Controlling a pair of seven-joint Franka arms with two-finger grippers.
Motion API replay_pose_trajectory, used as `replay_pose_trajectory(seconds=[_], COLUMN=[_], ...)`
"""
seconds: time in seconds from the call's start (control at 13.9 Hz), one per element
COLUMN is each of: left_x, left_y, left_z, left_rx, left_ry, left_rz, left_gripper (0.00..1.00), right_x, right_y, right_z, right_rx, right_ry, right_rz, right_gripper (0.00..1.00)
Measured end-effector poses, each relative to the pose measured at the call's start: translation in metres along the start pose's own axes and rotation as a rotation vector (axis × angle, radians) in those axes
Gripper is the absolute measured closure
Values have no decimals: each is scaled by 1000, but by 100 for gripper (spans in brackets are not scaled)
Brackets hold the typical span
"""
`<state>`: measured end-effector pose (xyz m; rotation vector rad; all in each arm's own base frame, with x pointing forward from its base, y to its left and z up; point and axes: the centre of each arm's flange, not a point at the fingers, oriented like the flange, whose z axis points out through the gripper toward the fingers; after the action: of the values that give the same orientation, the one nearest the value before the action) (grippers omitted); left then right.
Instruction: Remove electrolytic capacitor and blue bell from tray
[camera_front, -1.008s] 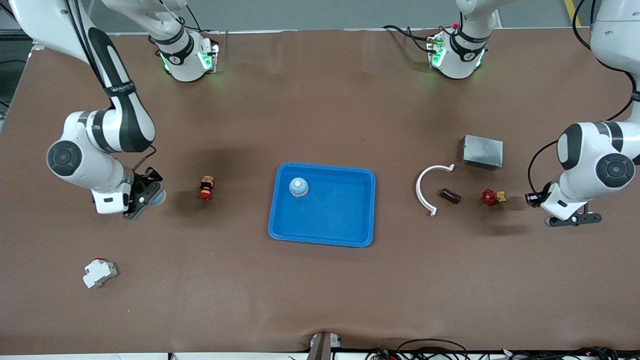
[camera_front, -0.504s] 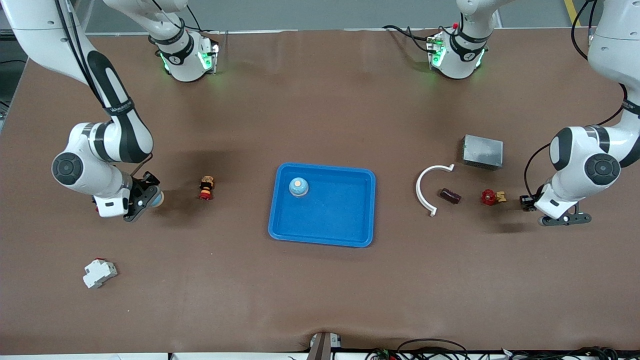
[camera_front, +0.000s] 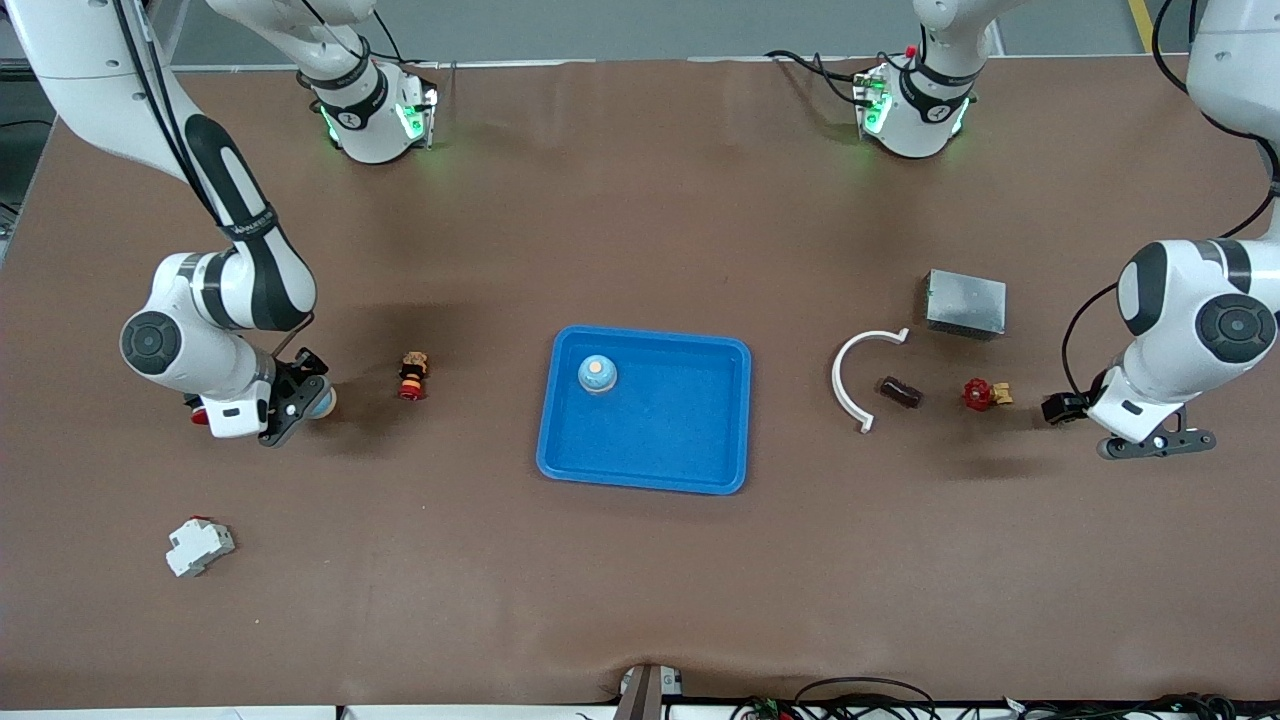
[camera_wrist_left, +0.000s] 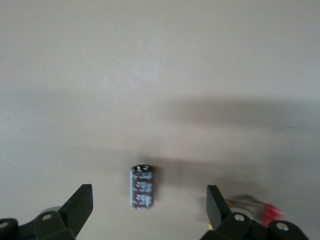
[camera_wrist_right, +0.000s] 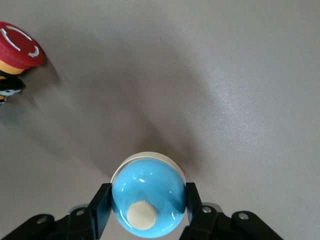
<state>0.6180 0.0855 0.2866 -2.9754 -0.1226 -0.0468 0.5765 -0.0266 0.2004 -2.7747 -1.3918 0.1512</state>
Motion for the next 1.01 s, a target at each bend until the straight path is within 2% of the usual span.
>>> replay_pose_trajectory(seconds=[0.29, 0.5, 0.58, 0.79, 1.01], left_x=[21, 31, 32, 28, 16], left_y=[42, 59, 64, 83, 93], left_z=[-82, -122, -132, -164, -199], left_rx=[-45, -54, -54, -50, -25], left_ry=[9, 16, 12, 16, 31], left_rz=[-40, -29, -31, -40, -26], left_gripper=[0, 0, 0, 0, 0], right_x=[1, 1, 1, 1, 9], right_y=[0, 0, 0, 2, 1], right_z=[5, 6, 6, 4, -14], right_rx=[-1, -1, -1, -4, 38], right_ry=[1, 2, 2, 4, -26], right_rz=[0, 0, 0, 2, 56], right_gripper=[36, 36, 32, 2, 0])
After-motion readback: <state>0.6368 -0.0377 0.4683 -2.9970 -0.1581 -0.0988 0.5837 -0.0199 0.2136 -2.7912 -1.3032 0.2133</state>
